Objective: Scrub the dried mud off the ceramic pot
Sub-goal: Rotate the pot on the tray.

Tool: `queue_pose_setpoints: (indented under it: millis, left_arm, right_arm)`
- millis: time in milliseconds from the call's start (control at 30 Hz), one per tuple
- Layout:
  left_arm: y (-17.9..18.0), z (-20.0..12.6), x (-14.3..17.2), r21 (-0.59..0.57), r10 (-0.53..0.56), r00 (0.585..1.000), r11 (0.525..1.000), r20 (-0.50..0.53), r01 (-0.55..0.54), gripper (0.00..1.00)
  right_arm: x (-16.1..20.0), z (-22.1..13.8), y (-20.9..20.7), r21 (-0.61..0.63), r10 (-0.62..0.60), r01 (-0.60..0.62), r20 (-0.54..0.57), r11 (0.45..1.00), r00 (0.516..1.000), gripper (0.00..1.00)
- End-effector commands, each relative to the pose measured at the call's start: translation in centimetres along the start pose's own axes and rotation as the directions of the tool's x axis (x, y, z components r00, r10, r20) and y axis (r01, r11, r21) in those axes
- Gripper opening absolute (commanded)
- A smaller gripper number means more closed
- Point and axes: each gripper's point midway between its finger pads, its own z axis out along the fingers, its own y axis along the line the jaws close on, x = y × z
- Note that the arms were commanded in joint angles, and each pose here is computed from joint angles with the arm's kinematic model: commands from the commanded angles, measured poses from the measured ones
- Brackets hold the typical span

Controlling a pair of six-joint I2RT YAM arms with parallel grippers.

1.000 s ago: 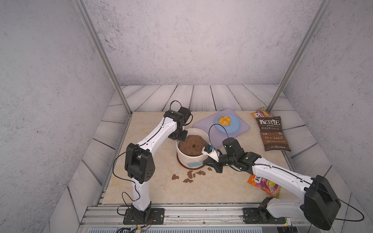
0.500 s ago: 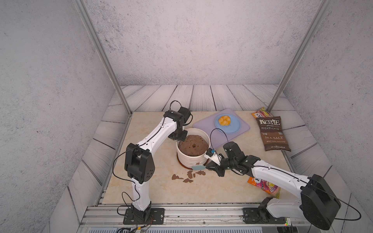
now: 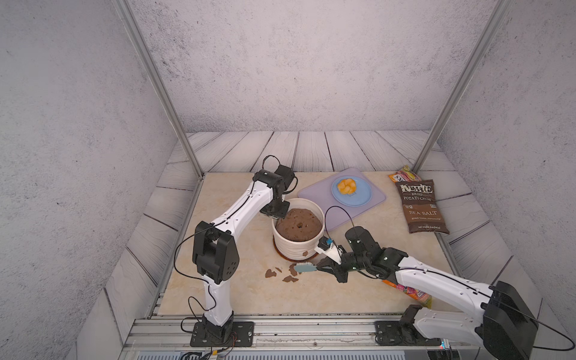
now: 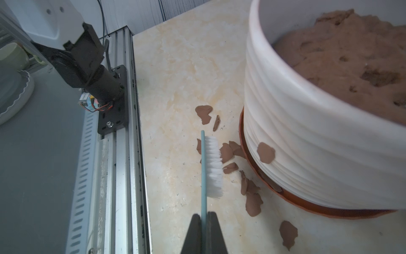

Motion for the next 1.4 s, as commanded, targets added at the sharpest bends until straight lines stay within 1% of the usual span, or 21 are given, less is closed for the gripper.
queue_pose_setpoints:
  millis: [0, 67, 200, 333, 433, 567, 667, 767, 967, 1100, 1267, 1367]
  left_arm:
    - [1.3, 2.0, 2.6, -0.084, 0.143, 0.979, 0.984, -0.144, -0.156, 0.02]
    - [1.3, 2.1, 2.7, -0.082, 0.142, 0.979, 0.985, -0.148, -0.155, 0.02]
    - [1.2, 2.0, 2.8, -0.076, 0.145, 0.978, 0.985, -0.151, -0.158, 0.02]
    - [1.2, 1.9, 2.8, -0.075, 0.151, 0.977, 0.984, -0.148, -0.164, 0.02]
    - [1.2, 1.8, 2.8, -0.073, 0.156, 0.977, 0.983, -0.146, -0.168, 0.02]
    - [1.1, 1.9, 2.9, -0.067, 0.161, 0.976, 0.983, -0.147, -0.172, 0.02]
    - [1.0, 2.0, 2.9, -0.06, 0.163, 0.977, 0.983, -0.141, -0.173, 0.02]
    - [0.9, 2.2, 2.8, -0.054, 0.162, 0.977, 0.984, -0.139, -0.171, 0.02]
    - [0.8, 2.2, 2.6, -0.055, 0.168, 0.976, 0.983, -0.136, -0.177, 0.03]
    - [0.8, 2.1, 2.2, -0.057, 0.173, 0.977, 0.982, -0.128, -0.181, 0.04]
    - [1.0, 1.9, 1.9, -0.064, 0.174, 0.977, 0.981, -0.121, -0.182, 0.06]
    - [1.1, 1.9, 1.7, -0.072, 0.169, 0.979, 0.981, -0.116, -0.178, 0.09]
  right_arm:
    - [-2.2, -1.4, -0.6, 0.068, -0.038, 0.036, 0.036, 0.997, 0.999, 0.0]
    - [-2.9, -1.6, -1.6, 0.099, -0.068, 0.064, 0.035, 0.993, 0.997, 0.0]
    - [-3.7, -1.3, -2.7, 0.091, -0.08, 0.077, 0.03, 0.993, 0.996, 0.0]
    - [-4.1, -1.2, -4.8, 0.114, -0.053, 0.047, 0.05, 0.992, 0.997, 0.0]
    - [-3.4, -1.1, -6.3, 0.122, -0.019, 0.013, 0.046, 0.992, 0.999, 0.0]
    - [-1.5, -0.6, -7.5, 0.14, 0.03, -0.029, -0.006, 0.99, 1.0, 0.0]
    - [-1.0, -0.8, -8.1, 0.148, 0.059, -0.061, 0.018, 0.987, 0.998, 0.0]
    - [-0.1, -0.5, -8.2, 0.143, 0.081, -0.08, -0.002, 0.986, 0.997, 0.0]
    - [1.8, 0.1, -6.2, 0.059, 0.142, -0.142, -0.008, 0.988, 0.99, 0.0]
    - [2.8, 0.4, -4.4, 0.037, 0.141, -0.14, -0.027, 0.989, 0.99, 0.0]
    - [1.5, 0.4, -1.0, -0.019, 0.1, -0.1, -0.017, 0.995, 0.995, 0.0]
    - [0.5, 0.5, 0.8, -0.055, 0.102, -0.102, 0.006, 0.993, 0.995, 0.0]
